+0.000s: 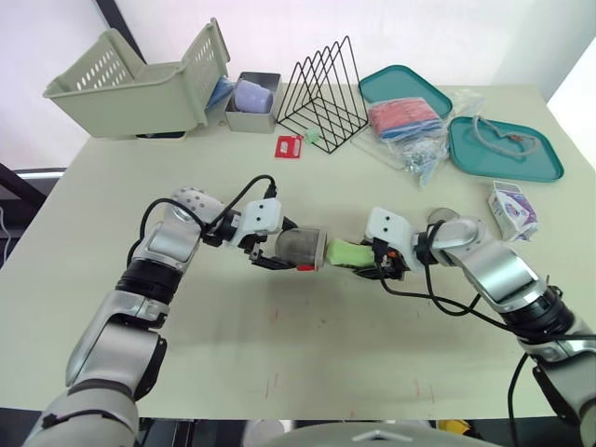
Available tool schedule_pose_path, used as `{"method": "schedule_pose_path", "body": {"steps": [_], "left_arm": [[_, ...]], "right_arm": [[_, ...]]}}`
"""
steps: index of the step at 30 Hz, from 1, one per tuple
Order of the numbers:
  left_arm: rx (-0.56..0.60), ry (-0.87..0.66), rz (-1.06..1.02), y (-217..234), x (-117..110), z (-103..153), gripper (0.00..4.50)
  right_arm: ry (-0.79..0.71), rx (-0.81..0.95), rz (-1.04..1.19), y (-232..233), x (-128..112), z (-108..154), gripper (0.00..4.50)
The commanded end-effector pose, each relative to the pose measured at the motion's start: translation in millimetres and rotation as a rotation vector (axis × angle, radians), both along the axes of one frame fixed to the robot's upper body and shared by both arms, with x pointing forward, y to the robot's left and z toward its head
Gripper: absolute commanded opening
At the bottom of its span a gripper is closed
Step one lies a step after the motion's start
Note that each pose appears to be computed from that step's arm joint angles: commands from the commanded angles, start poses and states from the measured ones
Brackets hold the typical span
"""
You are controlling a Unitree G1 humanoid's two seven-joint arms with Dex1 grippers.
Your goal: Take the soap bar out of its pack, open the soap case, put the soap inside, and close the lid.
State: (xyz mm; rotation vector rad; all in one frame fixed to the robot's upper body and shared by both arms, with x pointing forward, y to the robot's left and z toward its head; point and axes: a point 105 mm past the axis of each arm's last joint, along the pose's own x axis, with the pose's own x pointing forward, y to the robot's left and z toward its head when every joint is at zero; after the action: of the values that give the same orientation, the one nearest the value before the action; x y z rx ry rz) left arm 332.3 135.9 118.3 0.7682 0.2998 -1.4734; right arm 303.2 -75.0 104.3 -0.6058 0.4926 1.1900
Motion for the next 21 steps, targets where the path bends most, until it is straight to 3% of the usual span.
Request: {"method": "schedule_pose_path", "body": {"steps": [1, 21], "left_arm": [[-0.026, -0.038, -0.019, -4.0, 0.4, 10.4, 3.45], [-0.081, -0.044, -0.059, -24.2, -0.6, 15.1, 3.45]], "right_arm": [[-0.031, -0.01, 0.064, -0.8, -1.8, 14.9, 2.45], [-0.056, -0.015, 0.113, 15.7, 0.8, 26.3, 2.45]]}}
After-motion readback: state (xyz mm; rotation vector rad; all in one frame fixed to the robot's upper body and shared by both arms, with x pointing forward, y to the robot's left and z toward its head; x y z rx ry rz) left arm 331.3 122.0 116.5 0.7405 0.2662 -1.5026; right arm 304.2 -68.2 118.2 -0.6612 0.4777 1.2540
